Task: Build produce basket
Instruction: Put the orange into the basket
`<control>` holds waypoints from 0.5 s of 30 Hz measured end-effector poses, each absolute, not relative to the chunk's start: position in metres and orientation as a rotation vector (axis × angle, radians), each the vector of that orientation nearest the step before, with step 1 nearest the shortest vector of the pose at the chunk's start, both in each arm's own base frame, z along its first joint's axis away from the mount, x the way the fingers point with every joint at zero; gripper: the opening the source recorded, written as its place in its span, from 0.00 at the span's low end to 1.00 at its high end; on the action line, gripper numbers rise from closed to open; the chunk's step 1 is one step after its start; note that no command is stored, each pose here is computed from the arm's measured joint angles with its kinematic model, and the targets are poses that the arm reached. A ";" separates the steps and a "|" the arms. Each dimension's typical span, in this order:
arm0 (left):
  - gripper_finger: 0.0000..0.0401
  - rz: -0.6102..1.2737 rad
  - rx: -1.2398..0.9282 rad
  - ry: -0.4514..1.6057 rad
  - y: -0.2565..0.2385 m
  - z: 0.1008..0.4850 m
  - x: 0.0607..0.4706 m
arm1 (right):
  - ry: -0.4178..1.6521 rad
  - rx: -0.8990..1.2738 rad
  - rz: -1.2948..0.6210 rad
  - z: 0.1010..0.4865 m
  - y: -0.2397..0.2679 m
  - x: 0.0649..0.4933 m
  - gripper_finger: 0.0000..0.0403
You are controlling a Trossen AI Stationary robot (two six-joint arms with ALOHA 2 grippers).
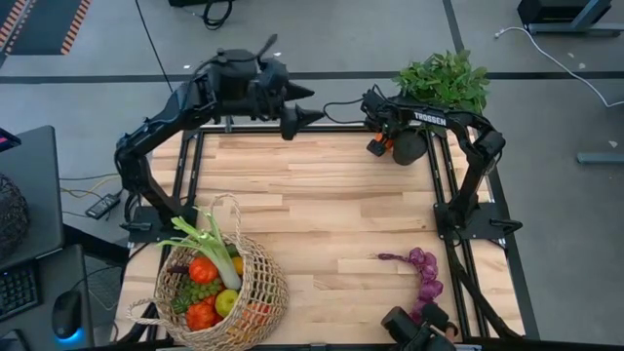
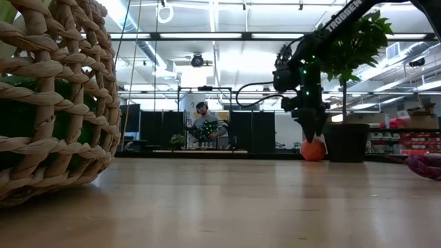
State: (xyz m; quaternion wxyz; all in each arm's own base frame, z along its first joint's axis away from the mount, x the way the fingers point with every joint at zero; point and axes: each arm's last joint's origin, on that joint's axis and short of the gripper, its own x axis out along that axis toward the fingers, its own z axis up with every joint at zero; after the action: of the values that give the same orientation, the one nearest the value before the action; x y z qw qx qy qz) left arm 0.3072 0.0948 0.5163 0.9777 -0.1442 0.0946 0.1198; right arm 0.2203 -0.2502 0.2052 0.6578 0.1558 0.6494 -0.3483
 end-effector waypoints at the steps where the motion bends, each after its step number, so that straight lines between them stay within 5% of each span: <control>1: 0.95 0.253 -0.272 0.230 0.096 0.511 0.309 | 1.468 0.357 -0.787 0.204 -0.251 0.220 0.99; 15: 0.95 0.350 -0.364 0.467 0.109 0.467 0.337 | 1.440 0.305 -0.776 0.199 -0.254 0.220 0.99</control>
State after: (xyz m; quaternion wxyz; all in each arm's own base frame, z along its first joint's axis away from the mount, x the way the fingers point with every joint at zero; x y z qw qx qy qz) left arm 0.3371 0.1093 0.4667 0.9416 -0.1782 0.2287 0.1714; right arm 0.2198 -0.2543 0.1990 0.6734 0.1357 0.6397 -0.3449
